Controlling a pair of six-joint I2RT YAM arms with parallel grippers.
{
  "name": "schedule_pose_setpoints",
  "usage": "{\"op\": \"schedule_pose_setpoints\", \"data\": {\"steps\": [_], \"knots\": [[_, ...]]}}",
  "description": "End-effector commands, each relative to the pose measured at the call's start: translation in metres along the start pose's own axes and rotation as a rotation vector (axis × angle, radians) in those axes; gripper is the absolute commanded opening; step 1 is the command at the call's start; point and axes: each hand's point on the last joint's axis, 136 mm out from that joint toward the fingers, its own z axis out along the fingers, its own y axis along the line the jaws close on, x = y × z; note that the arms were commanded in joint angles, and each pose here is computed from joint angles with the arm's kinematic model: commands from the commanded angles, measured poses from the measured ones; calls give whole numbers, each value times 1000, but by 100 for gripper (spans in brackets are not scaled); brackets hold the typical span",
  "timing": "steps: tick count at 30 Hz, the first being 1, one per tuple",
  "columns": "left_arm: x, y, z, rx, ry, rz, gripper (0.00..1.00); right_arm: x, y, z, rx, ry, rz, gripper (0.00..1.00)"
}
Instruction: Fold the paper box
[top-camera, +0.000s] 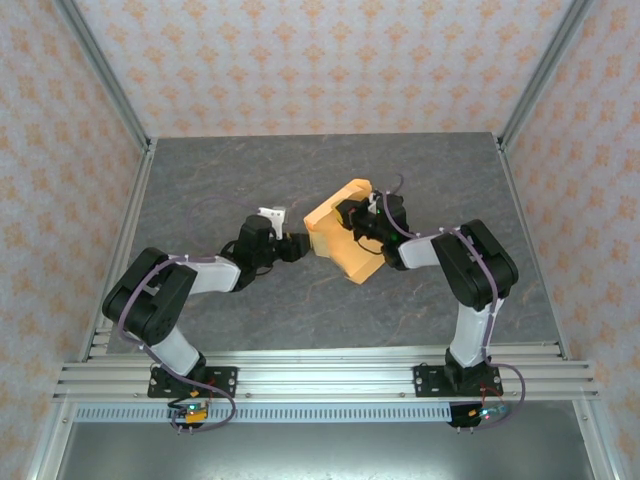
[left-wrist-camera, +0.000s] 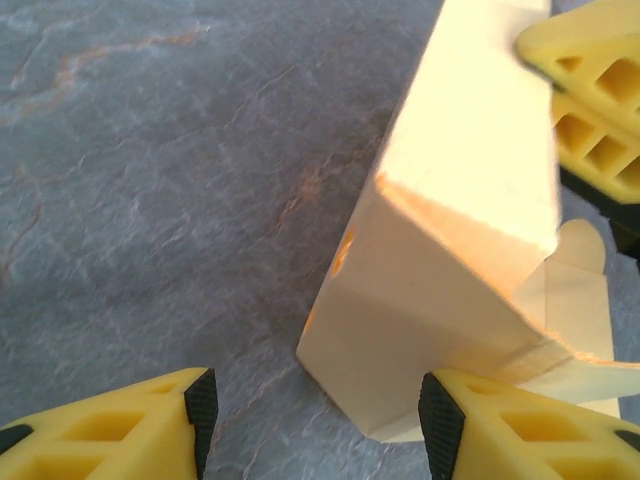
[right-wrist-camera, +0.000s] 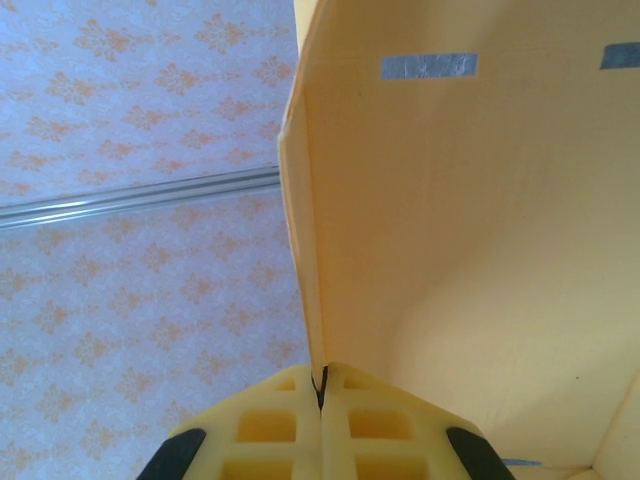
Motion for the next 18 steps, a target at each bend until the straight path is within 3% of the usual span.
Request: {"op": "schedule_pose_setpoints", "data": {"steps": [1, 6, 11, 18], "knots": [[-4, -7, -6, 19, -37, 13, 59, -1, 3, -1, -48, -24, -1, 0], [2, -14, -19, 24, -36, 48, 64, -2, 0, -6, -45, -41, 12, 0], [9, -24, -22, 75, -1, 97, 61, -1, -5, -7, -34, -50, 16, 0], [6, -18, -11, 42, 12, 132, 59, 6, -4, -5, -40, -49, 21, 0]]}}
